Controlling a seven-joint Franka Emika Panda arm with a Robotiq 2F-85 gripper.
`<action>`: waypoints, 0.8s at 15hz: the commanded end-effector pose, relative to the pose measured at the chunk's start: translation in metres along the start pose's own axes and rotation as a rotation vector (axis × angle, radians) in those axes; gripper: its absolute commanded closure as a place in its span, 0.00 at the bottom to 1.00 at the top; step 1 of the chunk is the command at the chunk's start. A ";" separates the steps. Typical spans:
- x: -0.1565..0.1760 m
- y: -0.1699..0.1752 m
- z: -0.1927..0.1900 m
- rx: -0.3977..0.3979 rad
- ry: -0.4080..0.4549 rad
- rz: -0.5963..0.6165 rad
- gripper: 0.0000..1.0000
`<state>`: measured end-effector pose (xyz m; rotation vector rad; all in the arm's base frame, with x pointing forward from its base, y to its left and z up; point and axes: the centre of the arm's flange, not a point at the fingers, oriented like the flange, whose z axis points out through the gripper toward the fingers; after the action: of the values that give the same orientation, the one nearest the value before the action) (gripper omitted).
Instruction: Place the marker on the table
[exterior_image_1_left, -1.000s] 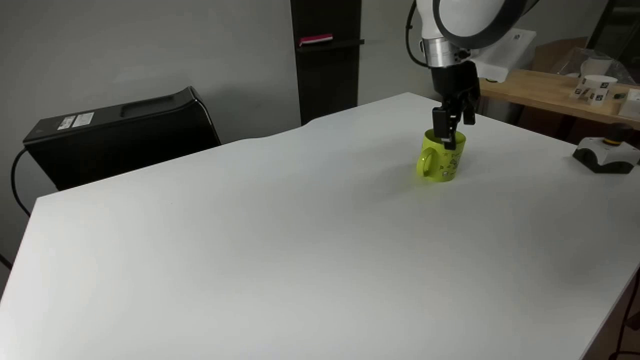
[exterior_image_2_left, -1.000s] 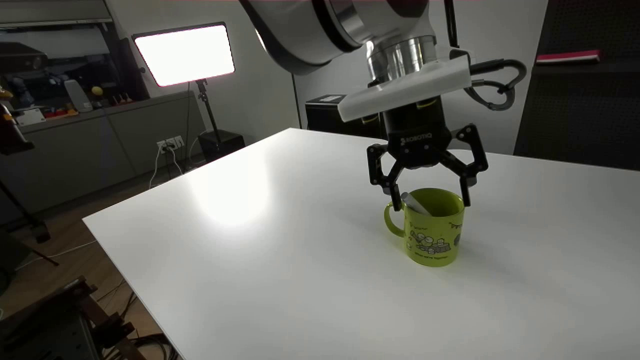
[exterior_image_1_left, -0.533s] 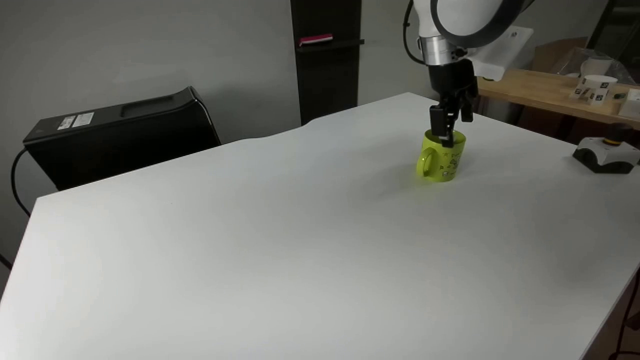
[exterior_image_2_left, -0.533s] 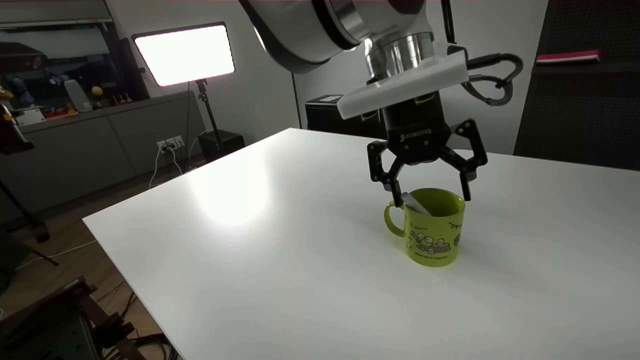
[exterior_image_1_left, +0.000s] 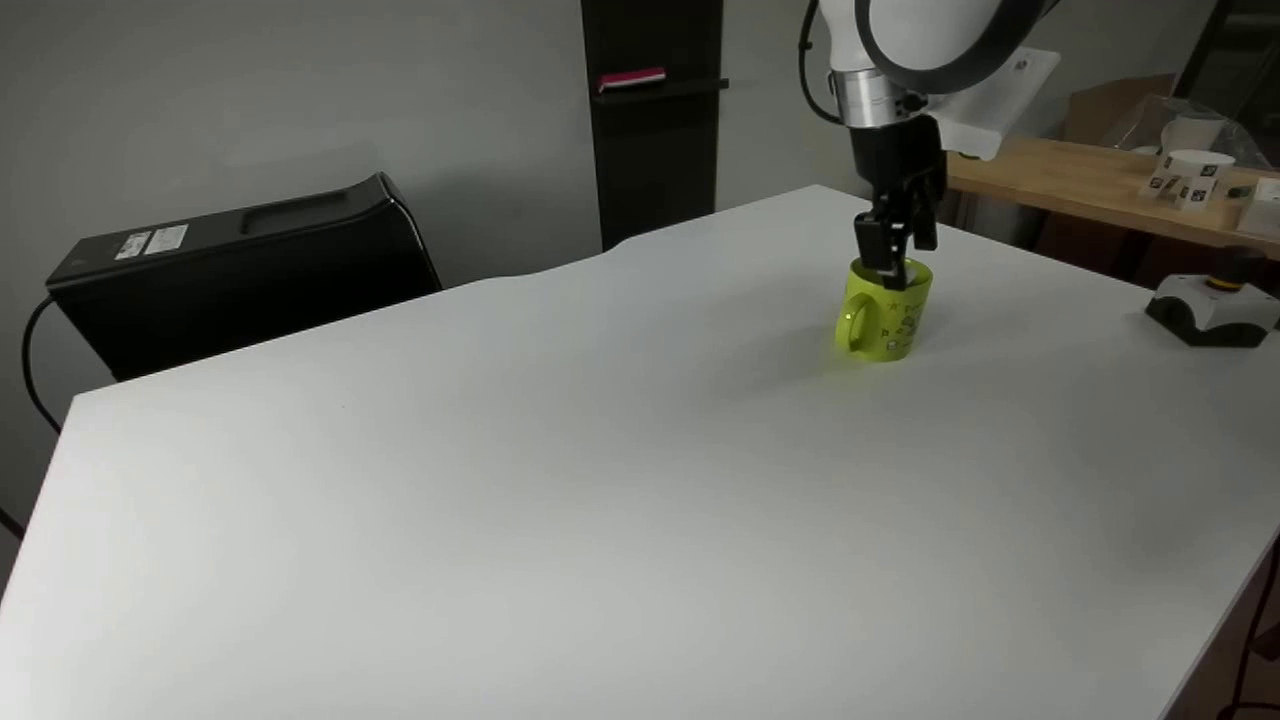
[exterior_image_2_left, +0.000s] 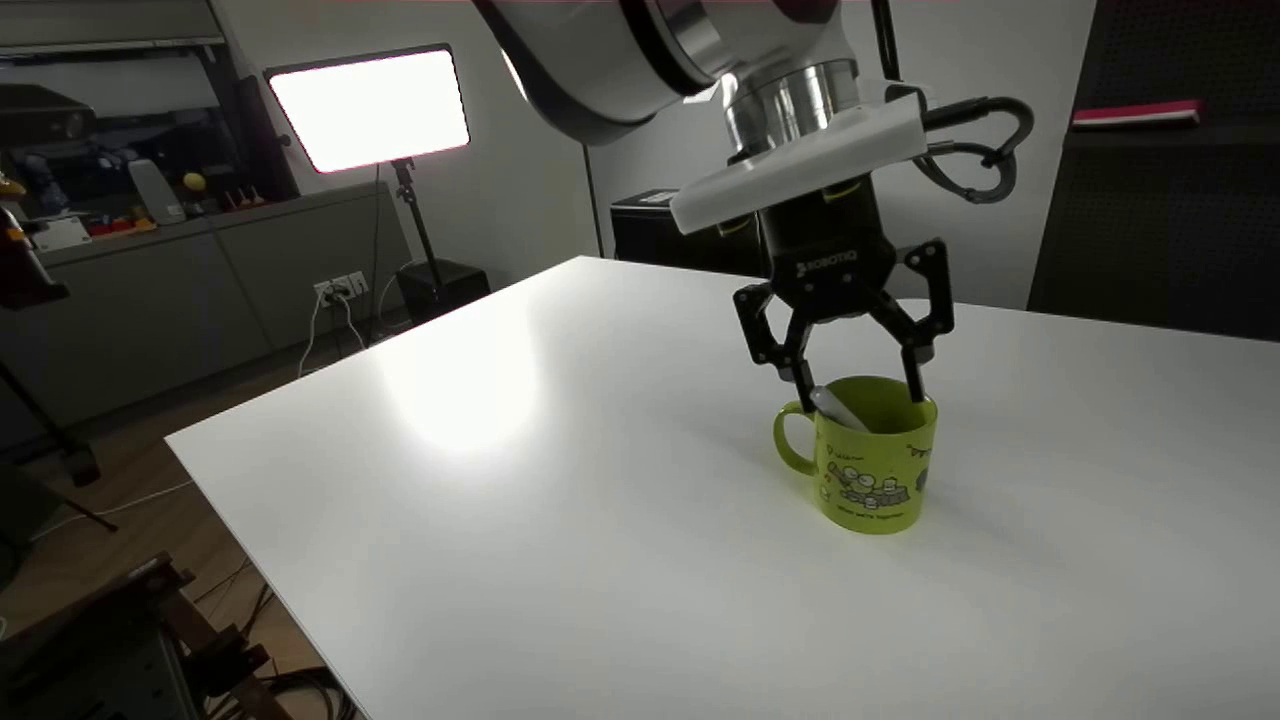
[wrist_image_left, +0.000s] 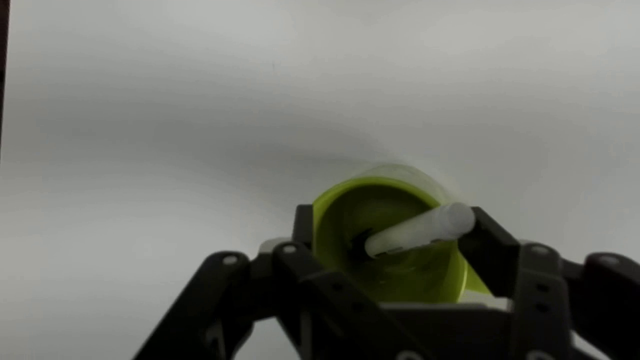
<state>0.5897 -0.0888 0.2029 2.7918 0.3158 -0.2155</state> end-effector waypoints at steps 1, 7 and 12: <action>0.004 0.001 -0.005 -0.029 -0.003 0.031 0.55; 0.006 0.003 -0.002 -0.032 -0.032 0.041 0.97; 0.008 0.011 -0.005 -0.025 -0.050 0.064 0.95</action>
<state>0.5895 -0.0937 0.2041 2.7808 0.2723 -0.2510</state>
